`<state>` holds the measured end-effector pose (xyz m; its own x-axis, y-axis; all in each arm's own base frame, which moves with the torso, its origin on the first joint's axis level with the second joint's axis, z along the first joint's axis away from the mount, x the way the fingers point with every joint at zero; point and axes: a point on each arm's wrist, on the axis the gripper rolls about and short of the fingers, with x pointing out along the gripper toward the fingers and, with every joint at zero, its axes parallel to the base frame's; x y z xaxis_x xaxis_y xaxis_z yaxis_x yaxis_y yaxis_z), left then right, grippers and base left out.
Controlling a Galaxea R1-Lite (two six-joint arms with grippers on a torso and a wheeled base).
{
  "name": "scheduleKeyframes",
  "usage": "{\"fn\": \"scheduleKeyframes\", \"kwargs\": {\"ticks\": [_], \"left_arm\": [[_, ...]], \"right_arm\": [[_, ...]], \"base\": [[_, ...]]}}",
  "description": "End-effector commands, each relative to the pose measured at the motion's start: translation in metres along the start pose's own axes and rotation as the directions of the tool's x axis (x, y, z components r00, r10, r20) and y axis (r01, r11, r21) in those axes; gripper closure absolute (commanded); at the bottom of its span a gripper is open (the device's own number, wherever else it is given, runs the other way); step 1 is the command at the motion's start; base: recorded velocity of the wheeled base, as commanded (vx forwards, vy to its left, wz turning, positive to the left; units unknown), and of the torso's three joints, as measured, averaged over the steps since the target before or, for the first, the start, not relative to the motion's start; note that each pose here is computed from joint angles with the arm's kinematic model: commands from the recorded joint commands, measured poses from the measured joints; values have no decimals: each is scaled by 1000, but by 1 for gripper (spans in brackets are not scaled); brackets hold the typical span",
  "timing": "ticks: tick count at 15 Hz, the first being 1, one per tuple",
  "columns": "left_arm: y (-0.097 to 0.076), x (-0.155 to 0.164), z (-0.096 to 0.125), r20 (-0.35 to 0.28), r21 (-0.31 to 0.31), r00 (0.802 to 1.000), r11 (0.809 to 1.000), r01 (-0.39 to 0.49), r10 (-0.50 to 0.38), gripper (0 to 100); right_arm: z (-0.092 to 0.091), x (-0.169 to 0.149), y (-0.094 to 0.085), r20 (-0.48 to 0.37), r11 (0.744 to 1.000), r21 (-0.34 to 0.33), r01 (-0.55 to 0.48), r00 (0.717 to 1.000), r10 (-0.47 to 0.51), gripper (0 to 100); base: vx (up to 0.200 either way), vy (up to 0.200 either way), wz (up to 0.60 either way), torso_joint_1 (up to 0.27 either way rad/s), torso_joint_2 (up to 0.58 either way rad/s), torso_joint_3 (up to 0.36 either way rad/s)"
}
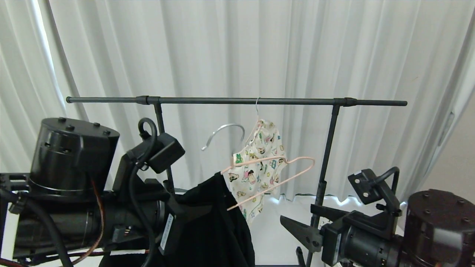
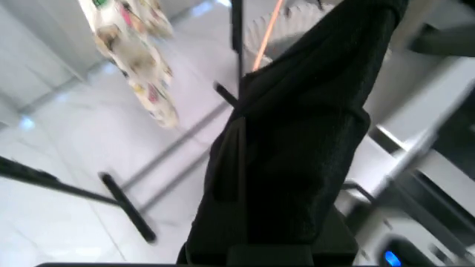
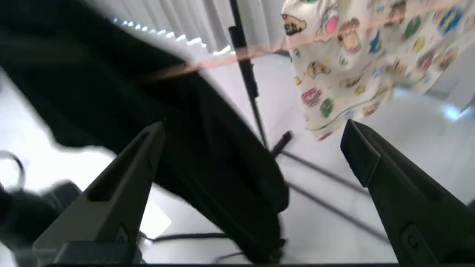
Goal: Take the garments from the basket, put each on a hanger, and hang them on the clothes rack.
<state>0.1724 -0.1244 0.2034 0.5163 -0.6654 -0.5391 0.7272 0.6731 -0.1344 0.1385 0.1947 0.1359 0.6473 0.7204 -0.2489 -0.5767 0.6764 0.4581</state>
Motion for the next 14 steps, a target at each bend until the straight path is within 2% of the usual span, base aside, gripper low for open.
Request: {"fn": "scheduleKeyframes", "kwargs": {"ticks": [1, 3, 5, 7, 9, 11, 14], "left_arm": [[1, -15, 17, 52, -52, 999, 999, 16, -13, 100], [1, -18, 26, 77, -113, 997, 993, 34, -25, 100], [-1, -21, 25, 79, -116, 996, 992, 50, -40, 100], [-2, -23, 23, 75, -116, 996, 991, 66, -57, 100], [-3, -25, 21, 73, -115, 996, 991, 68, -60, 100], [-4, -25, 19, 67, -114, 996, 991, 72, -64, 100], [-8, -26, 19, 73, -105, 994, 991, 85, -77, 100]], "right_arm": [[-9, 24, 2, -35, 998, 46, 31, 999, -29, 0], [-14, 27, 17, -50, 998, 66, -18, 999, 22, 0], [-11, 44, 30, -23, 996, 85, -37, 999, 39, 0], [-4, 63, 37, 21, 994, 105, -30, 999, 28, 0], [-4, 73, 42, 28, 994, 105, -40, 999, 38, 0], [-3, 75, 44, 36, 994, 103, -46, 998, 42, 0], [-10, 72, 58, 16, 992, 90, -89, 996, 88, 0]], "base": [[0, 0, 0, 0, 0, 0], [0, 0, 0, 0, 0, 0], [0, 0, 0, 0, 0, 0], [0, 0, 0, 0, 0, 0], [0, 0, 0, 0, 0, 0], [0, 0, 0, 0, 0, 0], [0, 0, 0, 0, 0, 0]]}}
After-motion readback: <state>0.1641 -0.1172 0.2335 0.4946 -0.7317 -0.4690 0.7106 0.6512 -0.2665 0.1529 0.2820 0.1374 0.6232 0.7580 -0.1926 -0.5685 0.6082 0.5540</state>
